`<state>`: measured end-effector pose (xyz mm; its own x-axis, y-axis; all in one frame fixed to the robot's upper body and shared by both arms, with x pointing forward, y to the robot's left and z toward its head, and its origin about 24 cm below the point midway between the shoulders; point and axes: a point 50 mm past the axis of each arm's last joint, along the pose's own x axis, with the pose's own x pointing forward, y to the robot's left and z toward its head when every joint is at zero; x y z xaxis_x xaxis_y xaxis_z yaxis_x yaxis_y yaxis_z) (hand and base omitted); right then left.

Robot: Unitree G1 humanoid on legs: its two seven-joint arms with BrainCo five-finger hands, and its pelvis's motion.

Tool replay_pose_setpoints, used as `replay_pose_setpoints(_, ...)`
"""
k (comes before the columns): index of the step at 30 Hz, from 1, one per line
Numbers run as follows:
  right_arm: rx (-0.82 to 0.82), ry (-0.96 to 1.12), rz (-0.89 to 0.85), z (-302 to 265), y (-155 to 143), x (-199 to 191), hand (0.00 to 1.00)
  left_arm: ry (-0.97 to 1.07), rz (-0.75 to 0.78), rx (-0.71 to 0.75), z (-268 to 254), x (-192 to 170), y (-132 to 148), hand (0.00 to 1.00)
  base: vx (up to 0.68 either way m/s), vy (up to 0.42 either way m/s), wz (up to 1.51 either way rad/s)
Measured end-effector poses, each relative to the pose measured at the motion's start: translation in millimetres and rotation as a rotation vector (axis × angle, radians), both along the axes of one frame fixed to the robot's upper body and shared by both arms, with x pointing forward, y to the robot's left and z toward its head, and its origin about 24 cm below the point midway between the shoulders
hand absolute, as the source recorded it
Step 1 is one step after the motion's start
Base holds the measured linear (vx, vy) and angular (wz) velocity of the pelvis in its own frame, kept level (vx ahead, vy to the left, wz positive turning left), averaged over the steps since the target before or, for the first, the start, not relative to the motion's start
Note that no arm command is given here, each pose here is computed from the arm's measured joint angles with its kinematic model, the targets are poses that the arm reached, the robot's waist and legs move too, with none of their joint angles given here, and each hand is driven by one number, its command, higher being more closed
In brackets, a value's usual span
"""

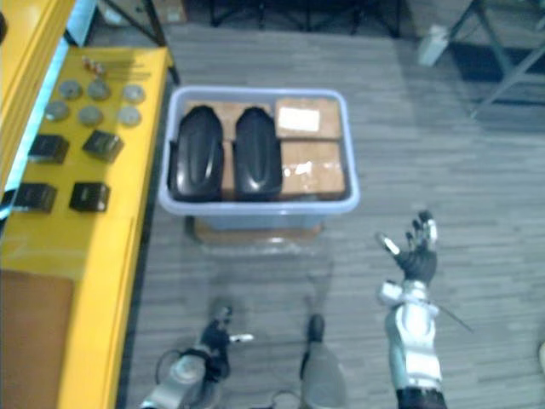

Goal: Walk over and take plastic housings, then place them on the shelf

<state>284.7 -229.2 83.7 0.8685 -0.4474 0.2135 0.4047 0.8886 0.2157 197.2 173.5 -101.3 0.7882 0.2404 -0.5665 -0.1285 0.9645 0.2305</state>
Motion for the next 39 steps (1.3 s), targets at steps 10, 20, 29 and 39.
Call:
replay_pose_setpoints(10, -0.079, -0.173, -0.277, 142.0, -52.7, 77.0, 0.00, 0.095, 0.324, -0.055, -25.8, -47.3, 37.5, 0.00, -0.07, 0.022, 0.43)
replay_pose_setpoints(20, -0.022, -0.033, -0.548, 189.6, -133.1, 65.0, 0.00, 0.262, 0.202, -0.241, -51.3, -90.4, 7.4, 0.00, 0.00, 0.033, 0.23)
replay_pose_setpoints(29, -0.041, 0.092, -0.621, 190.1, -166.5, 49.5, 0.00, 0.305, 0.157, -0.370, -57.6, -103.6, -9.0, 0.00, -0.04, 0.025, 0.16)
replay_pose_setpoints(39, -0.253, 0.106, -0.607, 206.7, -164.5, 50.3, 0.00, 0.316, 0.137, -0.436, -59.5, -105.6, -18.9, 0.00, 0.00, 0.000, 0.07)
